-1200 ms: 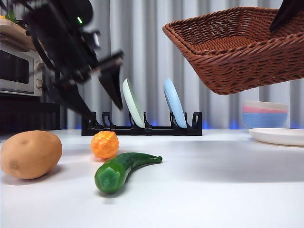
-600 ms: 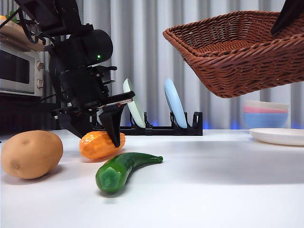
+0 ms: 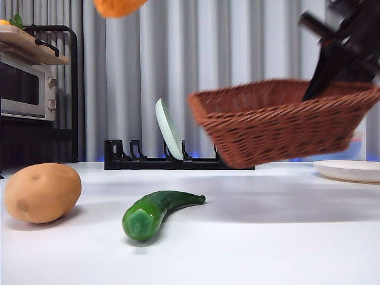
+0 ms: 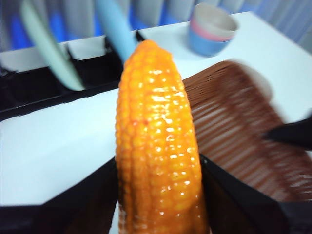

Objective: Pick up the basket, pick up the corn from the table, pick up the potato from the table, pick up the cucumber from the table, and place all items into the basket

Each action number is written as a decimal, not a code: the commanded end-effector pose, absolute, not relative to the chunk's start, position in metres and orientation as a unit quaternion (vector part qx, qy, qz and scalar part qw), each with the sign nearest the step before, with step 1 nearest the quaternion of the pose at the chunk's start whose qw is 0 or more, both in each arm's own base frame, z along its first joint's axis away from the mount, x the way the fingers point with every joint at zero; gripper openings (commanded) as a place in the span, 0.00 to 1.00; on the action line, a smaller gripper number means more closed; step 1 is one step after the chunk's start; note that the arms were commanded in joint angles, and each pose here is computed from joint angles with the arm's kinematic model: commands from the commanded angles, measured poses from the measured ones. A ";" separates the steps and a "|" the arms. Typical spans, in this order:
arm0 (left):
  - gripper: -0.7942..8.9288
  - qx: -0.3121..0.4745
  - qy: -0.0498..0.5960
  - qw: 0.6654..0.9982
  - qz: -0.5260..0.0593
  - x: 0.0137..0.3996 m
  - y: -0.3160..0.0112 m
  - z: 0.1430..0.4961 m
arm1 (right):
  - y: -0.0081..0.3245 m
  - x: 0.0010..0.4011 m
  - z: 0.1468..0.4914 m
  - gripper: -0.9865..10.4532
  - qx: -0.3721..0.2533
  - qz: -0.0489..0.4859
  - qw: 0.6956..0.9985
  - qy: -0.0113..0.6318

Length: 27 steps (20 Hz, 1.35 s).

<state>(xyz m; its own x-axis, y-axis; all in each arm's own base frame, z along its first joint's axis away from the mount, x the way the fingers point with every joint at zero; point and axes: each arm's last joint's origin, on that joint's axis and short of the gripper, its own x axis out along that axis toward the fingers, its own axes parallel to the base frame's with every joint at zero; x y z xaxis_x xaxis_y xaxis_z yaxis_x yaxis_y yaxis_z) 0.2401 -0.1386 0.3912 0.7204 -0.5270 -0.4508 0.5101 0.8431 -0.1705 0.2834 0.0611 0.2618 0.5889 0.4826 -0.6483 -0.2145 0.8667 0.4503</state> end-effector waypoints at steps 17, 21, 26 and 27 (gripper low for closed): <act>0.64 0.079 0.394 0.862 -0.309 0.264 -0.232 0.292 | 0.129 0.285 0.262 0.08 0.196 0.296 0.851 0.386; 0.64 0.073 0.381 0.867 -0.313 0.257 -0.226 0.308 | 0.128 0.285 0.262 0.08 0.196 0.295 0.852 0.385; 0.64 0.071 0.340 0.880 -0.323 0.209 -0.184 0.383 | 0.111 0.293 0.262 0.08 0.207 0.271 0.861 0.377; 0.64 0.070 0.335 0.884 -0.320 0.195 -0.171 0.394 | 0.107 0.294 0.262 0.08 0.211 0.270 0.861 0.375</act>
<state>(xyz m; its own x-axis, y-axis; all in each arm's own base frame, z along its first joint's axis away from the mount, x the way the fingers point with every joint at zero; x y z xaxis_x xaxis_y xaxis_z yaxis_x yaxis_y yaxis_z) 0.1952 -0.1703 0.3985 0.5855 -0.5282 -0.6150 0.6044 0.7900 -0.1031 0.2932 0.1064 0.2549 0.5570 0.6093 -0.5644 -0.2911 0.7797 0.5544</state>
